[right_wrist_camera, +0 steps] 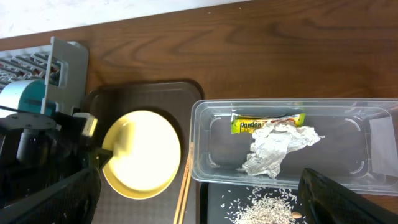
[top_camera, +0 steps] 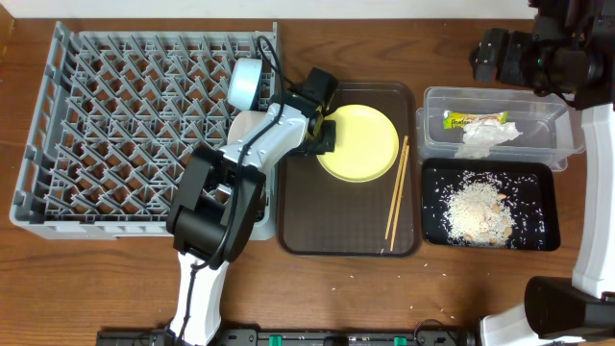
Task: Sort waste into correct bins and load items into the dishwasher
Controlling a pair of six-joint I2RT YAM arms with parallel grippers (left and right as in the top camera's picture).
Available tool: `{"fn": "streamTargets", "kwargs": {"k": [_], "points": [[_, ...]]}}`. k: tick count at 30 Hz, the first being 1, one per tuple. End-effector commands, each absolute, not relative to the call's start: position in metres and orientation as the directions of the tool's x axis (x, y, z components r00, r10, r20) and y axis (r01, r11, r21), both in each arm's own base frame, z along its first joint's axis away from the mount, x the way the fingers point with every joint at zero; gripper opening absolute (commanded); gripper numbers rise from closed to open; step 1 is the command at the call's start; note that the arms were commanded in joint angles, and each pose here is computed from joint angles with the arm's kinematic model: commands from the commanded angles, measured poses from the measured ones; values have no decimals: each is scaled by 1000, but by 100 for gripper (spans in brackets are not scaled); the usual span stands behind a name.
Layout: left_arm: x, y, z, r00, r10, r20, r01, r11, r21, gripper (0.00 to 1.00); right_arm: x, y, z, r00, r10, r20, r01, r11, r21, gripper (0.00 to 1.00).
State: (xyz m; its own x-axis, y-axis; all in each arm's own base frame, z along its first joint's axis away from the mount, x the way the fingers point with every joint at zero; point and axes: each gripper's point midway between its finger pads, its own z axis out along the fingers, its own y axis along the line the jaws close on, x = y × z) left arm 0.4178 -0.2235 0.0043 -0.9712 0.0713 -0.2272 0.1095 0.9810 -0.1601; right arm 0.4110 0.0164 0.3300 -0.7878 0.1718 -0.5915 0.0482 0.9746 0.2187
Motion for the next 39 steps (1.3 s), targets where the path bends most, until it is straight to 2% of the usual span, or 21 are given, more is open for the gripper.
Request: {"fn": "streamTargets", "kwargs": {"k": [1,7,14,19,27,28,29,30,32,39], "points": [[406,-221,-24,-984,83,-158,106,984,-143,7,411,20,328,-792,176,-584,48,973,228,99],[415,-220,-3,-969,118,-217,149,980,-130,7,411,20,328,-792,176,-584,48,973,228,99],[436,-199,76,-906,99,-412,121,992,-29,7,411,20,328,-792,176,-585,48,973,228,99],[436,-195,124,-861,89,-500,118,993,-27,7,411,20,328,-792,176,-585,48,973,228,99],[433,-196,132,-857,92,-508,125,992,-31,8,411,20,328,-792,176,-584,48,973,228,99],[429,-197,128,-867,96,-490,129,991,-35,11,411,20,328,-792,176,-584,48,973,228,99],[424,-199,120,-884,97,-456,136,989,-52,26,411,20,328,-792,176,-584,48,973,228,99],[420,-202,116,-894,102,-435,145,987,-68,34,411,20,328,-792,176,-584,48,973,228,99],[414,-211,100,-917,112,-382,166,980,-112,43,411,20,328,-792,176,-584,48,973,228,99],[402,-226,50,-964,121,-236,174,960,-218,47,411,20,328,-792,176,-585,48,973,228,99]]}}
